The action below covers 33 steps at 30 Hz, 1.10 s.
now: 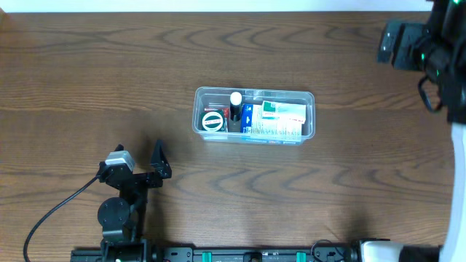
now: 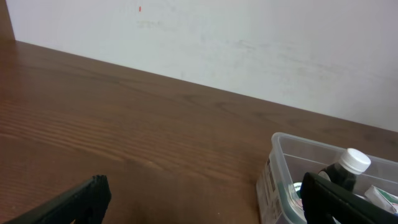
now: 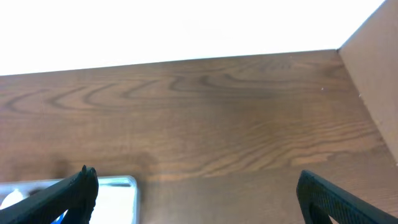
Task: Pack container
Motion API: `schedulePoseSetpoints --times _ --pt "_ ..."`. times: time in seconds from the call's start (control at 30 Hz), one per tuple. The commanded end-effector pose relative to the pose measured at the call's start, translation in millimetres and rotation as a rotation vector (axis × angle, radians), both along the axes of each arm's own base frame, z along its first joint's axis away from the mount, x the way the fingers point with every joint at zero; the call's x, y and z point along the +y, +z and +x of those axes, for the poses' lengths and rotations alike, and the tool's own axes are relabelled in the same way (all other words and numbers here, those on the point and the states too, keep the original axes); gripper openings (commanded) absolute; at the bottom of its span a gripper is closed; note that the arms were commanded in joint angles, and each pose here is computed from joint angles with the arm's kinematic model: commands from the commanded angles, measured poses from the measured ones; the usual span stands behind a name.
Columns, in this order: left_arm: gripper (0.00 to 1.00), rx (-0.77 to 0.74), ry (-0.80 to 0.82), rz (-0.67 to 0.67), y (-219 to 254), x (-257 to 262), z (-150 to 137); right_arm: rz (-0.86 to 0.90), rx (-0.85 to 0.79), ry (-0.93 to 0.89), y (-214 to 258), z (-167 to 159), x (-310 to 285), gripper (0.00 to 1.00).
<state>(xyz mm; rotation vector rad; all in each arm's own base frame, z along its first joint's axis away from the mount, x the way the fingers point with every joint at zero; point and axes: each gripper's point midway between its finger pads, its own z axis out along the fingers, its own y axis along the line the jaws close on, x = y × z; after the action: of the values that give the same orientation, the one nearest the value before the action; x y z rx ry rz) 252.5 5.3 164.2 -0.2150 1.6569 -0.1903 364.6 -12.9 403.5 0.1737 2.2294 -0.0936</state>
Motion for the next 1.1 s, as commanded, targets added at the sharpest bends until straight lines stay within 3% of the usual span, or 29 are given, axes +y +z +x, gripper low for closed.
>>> schedulePoseSetpoints --times 0.0,0.17,0.43,0.73,0.93,1.07 --pt "0.98 -0.014 -0.008 0.005 3 -1 -1 -0.056 -0.027 0.014 14 -19 4 0.99" --pt "0.98 -0.014 -0.008 0.005 3 -1 -1 -0.045 -0.124 0.048 42 -43 14 0.99" --pt "0.98 -0.014 -0.008 0.005 3 -1 -1 -0.003 -0.409 0.075 61 -51 20 0.99" --pt "0.98 -0.014 -0.008 0.005 3 -1 -1 -0.055 -0.62 0.235 4 -61 30 0.99" --pt "0.98 -0.014 -0.008 0.005 3 -1 -1 -0.064 -0.691 0.231 -59 -74 24 0.99" --pt "0.98 -0.014 -0.008 0.005 3 -1 -1 -0.053 -0.763 0.232 -73 -80 25 0.99"
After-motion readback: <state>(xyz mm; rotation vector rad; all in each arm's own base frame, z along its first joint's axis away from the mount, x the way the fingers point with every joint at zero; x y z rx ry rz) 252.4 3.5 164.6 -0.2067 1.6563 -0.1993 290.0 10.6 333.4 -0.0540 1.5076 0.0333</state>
